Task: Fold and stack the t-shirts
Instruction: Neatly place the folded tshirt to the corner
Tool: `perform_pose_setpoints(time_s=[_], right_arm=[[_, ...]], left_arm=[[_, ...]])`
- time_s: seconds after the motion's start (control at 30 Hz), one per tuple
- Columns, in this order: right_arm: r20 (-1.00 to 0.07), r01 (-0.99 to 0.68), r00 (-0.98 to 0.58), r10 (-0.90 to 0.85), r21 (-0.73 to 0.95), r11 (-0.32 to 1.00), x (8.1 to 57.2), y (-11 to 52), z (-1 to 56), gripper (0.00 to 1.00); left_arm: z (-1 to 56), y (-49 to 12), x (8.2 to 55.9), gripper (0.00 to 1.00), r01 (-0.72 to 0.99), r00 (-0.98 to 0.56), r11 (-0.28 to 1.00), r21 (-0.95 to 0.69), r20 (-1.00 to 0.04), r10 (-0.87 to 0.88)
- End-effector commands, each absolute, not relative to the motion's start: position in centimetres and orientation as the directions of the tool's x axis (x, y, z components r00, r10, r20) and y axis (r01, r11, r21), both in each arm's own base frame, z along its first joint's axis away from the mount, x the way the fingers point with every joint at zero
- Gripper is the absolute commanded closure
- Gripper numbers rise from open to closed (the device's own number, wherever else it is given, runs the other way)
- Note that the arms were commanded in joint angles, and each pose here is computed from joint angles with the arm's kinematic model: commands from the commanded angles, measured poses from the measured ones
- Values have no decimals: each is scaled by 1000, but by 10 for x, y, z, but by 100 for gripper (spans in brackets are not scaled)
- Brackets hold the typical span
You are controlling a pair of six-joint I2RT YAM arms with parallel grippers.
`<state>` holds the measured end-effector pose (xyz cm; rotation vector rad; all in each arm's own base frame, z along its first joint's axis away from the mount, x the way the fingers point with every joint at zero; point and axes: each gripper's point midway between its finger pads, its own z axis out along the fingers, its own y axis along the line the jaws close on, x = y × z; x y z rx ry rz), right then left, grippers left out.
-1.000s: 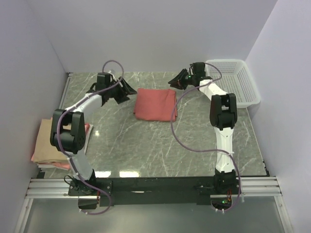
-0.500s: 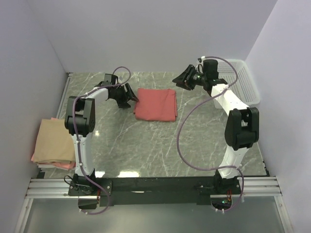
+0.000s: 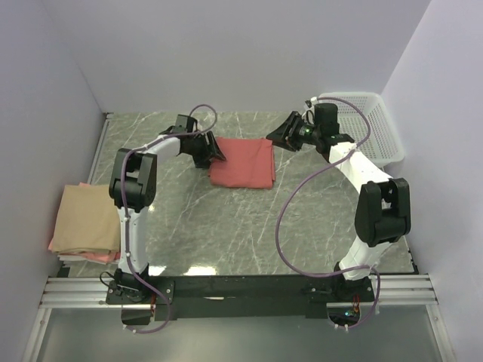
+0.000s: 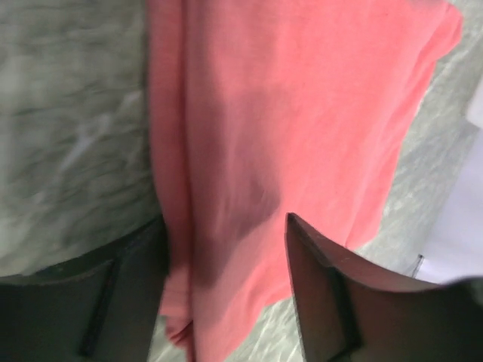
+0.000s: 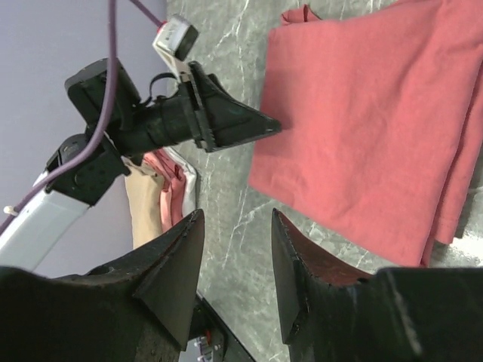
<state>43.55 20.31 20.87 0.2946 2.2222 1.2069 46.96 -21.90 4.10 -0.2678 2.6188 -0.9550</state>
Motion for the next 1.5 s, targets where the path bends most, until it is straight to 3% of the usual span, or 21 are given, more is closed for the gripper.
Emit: perform_pose_setpoints(time_s=[0.0,0.2,0.23,0.27,0.4,0.67,0.87,1.2,1.47], right_arm=[[-452,-152,-770,451,816,558,435,204,233,52],[-447,-149,-777,443,814,561,432,208,229,52],[-450,-153,-777,441,813,561,431,209,230,52],[-447,-154,-784,431,812,563,428,213,229,52],[-466,-157,-784,409,787,596,419,218,227,52],[-495,-156,-778,388,749,644,386,220,220,53],[-505,-161,-787,354,722,673,365,230,207,53],[-503,-182,-814,292,697,693,336,251,190,54],[-507,-202,-816,278,700,685,329,260,195,54]], left_arm=[[3,-221,461,35,-140,-930,825,-548,-213,-299],[0,-222,466,75,-213,-901,862,-459,-248,-355],[-1,-217,469,91,-235,-889,869,-435,-266,-373],[5,-215,472,99,-267,-873,860,-435,-270,-407],[20,-189,479,100,-422,-790,821,-384,-289,-541],[59,-111,465,100,-750,-499,551,-366,-233,-835],[91,-26,446,100,-909,-307,382,-165,-354,-883],[138,65,428,100,-951,-128,216,-219,-356,-926],[179,105,413,100,-949,-74,190,-252,-408,-910]])
